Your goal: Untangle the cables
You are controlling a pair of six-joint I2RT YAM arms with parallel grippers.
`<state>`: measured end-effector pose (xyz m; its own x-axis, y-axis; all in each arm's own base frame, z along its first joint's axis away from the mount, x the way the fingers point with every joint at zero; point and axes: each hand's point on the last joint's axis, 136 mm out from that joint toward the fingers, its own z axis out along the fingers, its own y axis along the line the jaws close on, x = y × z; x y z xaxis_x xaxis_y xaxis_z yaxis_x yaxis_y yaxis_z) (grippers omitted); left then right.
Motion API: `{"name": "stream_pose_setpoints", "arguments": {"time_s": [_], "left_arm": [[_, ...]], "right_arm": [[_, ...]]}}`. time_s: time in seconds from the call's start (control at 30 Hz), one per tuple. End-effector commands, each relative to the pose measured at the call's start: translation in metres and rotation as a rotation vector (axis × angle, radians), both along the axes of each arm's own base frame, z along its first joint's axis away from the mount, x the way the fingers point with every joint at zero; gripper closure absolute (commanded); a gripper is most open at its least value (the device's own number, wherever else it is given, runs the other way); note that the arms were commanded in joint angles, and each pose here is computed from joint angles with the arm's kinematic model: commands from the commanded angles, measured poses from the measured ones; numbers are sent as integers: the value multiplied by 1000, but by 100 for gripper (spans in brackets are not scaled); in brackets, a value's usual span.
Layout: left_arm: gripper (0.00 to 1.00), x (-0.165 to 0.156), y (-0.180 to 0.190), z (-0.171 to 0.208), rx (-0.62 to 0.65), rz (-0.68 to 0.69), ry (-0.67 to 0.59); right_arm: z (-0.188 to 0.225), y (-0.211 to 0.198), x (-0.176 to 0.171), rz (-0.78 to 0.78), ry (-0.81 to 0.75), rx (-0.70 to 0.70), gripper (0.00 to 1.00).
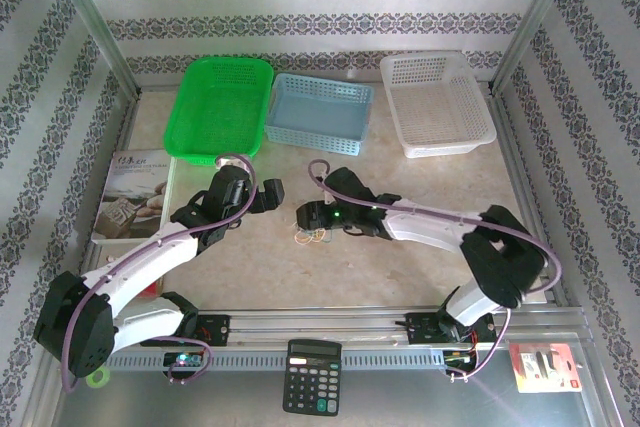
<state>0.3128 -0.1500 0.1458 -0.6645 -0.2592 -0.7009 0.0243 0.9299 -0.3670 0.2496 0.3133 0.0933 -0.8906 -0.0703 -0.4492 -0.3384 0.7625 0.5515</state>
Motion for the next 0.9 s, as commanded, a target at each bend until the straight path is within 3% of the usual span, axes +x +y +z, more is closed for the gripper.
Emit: {"name": "stream_pose_setpoints", "arguments": {"time_s": [0.0, 0.17, 0.33, 0.47, 0.87], "left_arm": [[0, 2, -13, 9, -49, -27, -27], [0, 5, -20, 11, -67, -45, -26], [0, 7, -27, 10, -80, -62, -13], [0, 8, -31, 8, -87, -66, -6], [0, 8, -36, 12, -96, -76, -16]], "right_arm": [[7, -20, -23, 15, 15, -8, 32], [8, -56, -34, -68, -10, -46, 31], [-8, -75, -36, -137, 5, -69, 37], [-21, -69, -40, -118, 44, -60, 45], [-49, -56, -30, -127, 82, -70, 53]]}}
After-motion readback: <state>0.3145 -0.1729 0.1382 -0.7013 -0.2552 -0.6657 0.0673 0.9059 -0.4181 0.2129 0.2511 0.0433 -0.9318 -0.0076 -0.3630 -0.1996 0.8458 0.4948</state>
